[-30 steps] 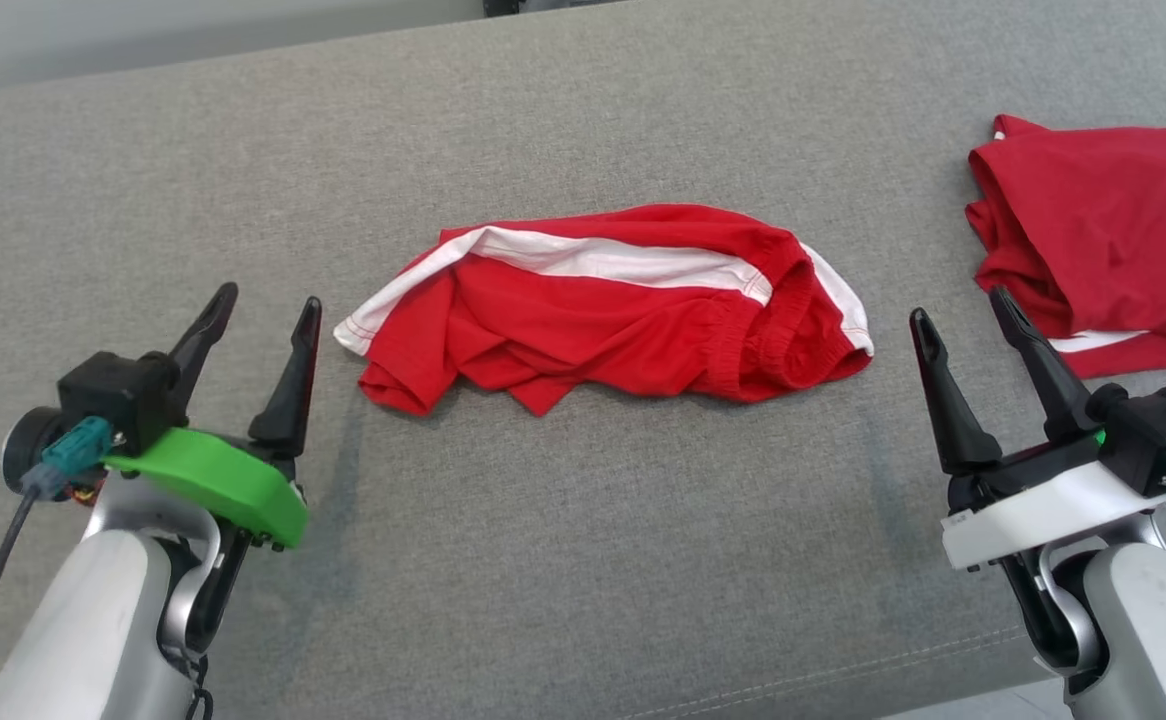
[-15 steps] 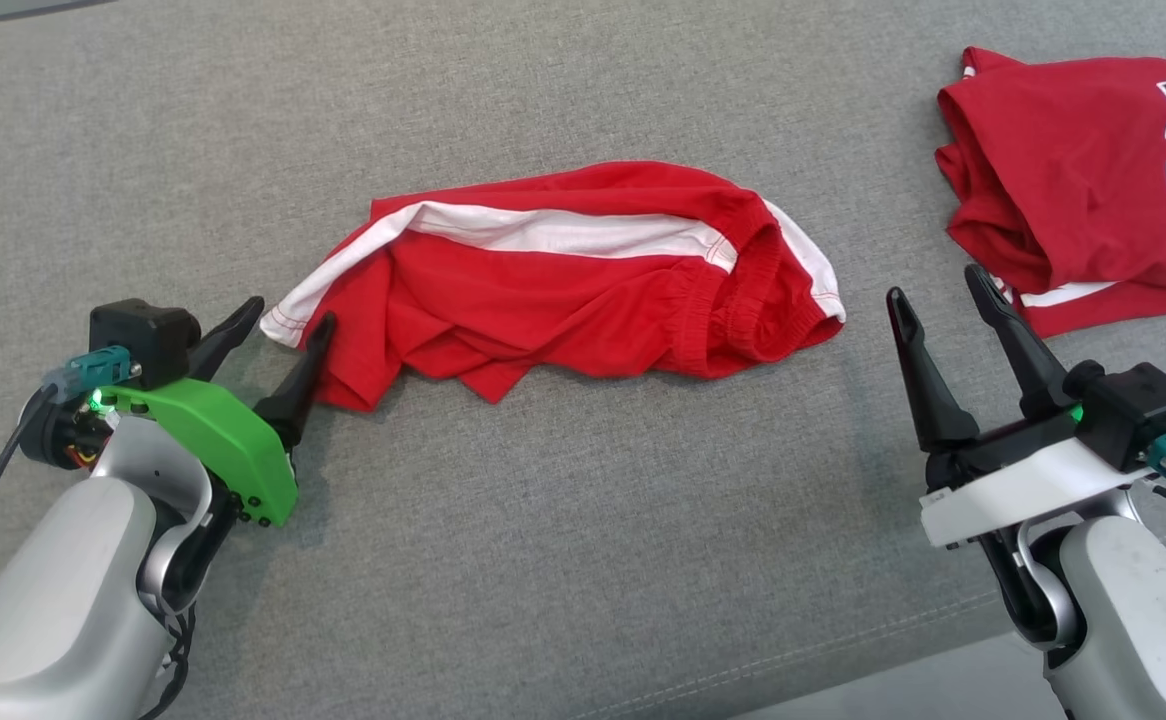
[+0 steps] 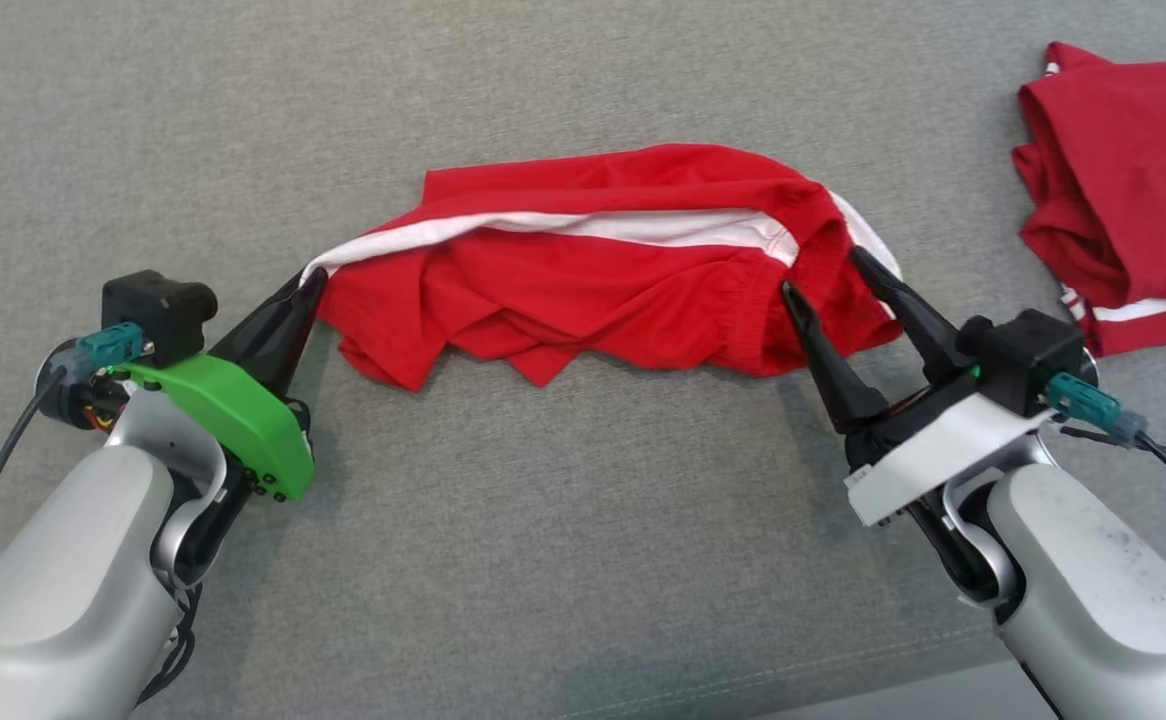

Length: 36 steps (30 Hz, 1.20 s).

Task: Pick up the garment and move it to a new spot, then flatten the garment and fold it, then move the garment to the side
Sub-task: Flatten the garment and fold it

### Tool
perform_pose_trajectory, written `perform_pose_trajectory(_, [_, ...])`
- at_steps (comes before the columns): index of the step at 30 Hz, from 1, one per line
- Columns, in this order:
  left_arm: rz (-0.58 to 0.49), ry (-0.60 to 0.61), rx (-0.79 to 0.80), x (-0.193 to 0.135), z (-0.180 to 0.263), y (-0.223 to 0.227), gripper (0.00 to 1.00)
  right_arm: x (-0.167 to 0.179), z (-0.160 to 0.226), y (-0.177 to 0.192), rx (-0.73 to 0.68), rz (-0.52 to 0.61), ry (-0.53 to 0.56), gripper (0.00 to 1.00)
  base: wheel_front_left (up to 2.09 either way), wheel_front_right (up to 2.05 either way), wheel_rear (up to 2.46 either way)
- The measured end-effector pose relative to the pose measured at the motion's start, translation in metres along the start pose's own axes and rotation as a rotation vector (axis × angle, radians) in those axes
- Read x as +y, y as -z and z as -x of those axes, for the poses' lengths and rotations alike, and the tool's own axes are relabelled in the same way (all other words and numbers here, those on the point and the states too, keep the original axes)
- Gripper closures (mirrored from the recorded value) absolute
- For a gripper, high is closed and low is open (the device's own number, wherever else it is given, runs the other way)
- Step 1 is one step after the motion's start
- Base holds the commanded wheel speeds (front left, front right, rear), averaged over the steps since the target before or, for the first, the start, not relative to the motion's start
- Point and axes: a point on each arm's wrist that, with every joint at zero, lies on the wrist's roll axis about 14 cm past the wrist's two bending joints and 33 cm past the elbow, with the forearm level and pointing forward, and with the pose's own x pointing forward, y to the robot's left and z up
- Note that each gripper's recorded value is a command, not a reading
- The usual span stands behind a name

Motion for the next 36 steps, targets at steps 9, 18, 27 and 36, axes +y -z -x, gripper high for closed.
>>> perform_pose_trajectory(9, [0.006, -0.027, -0.001, 0.013, 0.002, 0.011, 1.0, -0.01, -0.023, 0.04, 0.121, -0.053, -0.007, 0.0, 0.0, 0.0, 0.0])
perform_pose_trajectory(18, [-0.015, -0.024, -0.031, 0.015, -0.001, 0.008, 1.0, -0.001, -0.04, 0.045, 0.135, -0.082, -0.05, 1.0, 0.0, 0.0, 0.0])
perform_pose_trajectory(27, [-0.083, -0.048, -0.213, 0.01, 0.005, -0.046, 1.0, 0.004, -0.032, 0.006, 0.05, -0.052, -0.112, 1.0, 0.0, 0.0, 0.0])
perform_pose_trajectory(36, [-0.137, -0.084, -0.517, -0.016, 0.035, -0.147, 1.0, 0.002, -0.012, -0.082, -0.142, 0.043, -0.162, 1.0, 0.0, 0.0, 0.0])
